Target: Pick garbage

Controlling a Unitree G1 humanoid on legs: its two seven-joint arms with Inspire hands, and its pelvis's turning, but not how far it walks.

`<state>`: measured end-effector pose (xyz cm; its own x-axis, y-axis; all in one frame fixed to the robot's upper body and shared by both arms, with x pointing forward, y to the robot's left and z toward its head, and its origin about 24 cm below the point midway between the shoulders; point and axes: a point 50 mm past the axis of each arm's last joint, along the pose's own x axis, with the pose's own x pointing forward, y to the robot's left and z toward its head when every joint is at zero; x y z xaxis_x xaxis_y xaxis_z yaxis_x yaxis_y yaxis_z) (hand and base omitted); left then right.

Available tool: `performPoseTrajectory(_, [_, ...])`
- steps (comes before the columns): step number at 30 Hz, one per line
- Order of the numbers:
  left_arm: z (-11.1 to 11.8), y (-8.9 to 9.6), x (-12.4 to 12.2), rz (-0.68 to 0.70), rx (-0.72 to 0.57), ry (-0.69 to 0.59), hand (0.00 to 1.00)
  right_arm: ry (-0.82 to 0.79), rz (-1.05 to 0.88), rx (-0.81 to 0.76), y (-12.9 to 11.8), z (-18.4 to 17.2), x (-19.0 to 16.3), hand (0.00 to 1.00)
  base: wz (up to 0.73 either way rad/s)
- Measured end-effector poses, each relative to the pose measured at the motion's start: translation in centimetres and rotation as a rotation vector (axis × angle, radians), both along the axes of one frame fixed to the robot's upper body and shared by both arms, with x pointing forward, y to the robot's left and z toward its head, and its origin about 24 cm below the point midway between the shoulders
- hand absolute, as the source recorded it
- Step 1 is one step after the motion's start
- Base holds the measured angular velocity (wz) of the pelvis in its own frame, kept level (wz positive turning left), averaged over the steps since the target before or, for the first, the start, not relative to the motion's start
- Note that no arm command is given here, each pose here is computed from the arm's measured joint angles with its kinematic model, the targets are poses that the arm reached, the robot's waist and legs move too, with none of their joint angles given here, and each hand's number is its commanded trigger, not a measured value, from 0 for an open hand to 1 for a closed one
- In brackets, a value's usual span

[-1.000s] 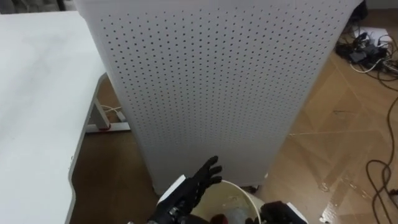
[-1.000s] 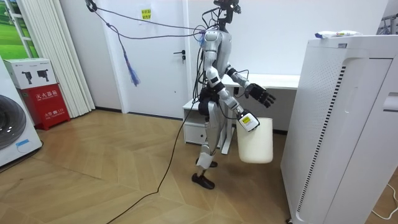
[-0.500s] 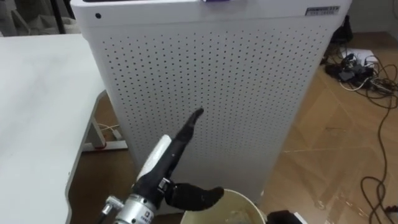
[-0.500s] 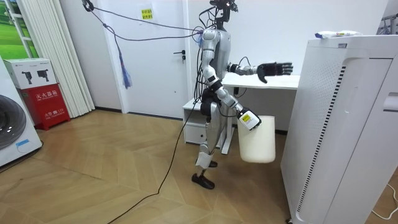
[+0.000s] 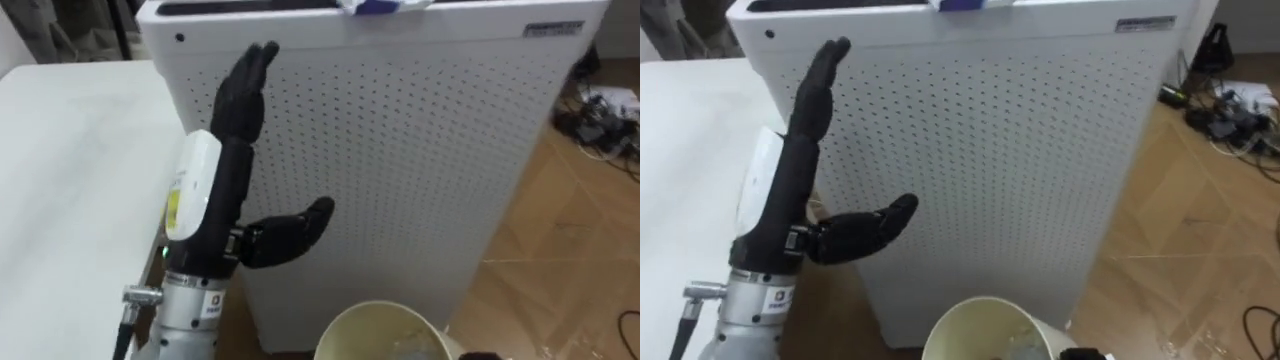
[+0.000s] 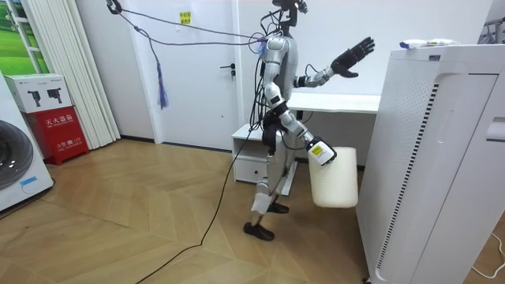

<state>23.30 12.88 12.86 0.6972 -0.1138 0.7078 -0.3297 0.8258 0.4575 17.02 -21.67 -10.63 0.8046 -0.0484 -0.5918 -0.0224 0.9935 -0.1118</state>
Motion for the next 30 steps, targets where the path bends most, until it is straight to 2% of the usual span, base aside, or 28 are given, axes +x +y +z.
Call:
performPoseTrajectory(2, [0.3,0.6,0.0,0.036,-0.013,-0.033,0.00,0.001,0.011,-0.019,0.0,0.0,-0.3,1.00,-0.35])
performPoseTrajectory(5, [0.6,0.4,0.0,0.043,0.031,-0.086,0.00,0.007,0.012,-0.021,0.4,-0.2,-0.5,1.00,-0.11])
performPoseTrajectory(9, [0.6,0.5,0.0,0.049,0.020,-0.101,0.00,0.047,0.045,-0.027,0.7,-0.8,-1.6,1.00,-0.25])
performPoseTrajectory(12, [0.3,0.9,0.1,0.098,0.062,-0.131,0.00,0.071,0.021,-0.042,-0.2,-1.0,-2.5,1.00,-0.21])
performPoseTrajectory(16, [0.7,0.7,-0.2,0.091,0.056,-0.200,0.00,0.085,-0.017,-0.055,-1.1,-0.9,-2.5,1.00,-0.27])
performPoseTrajectory(24, [2.0,0.6,-0.6,0.112,0.108,-0.320,0.00,0.103,-0.025,-0.044,-0.7,-1.2,-2.7,1.00,-0.35])
performPoseTrajectory(30, [3.7,0.2,-0.7,0.100,0.134,-0.412,0.00,0.112,-0.018,-0.042,-0.6,-1.3,-2.6,1.00,0.05])
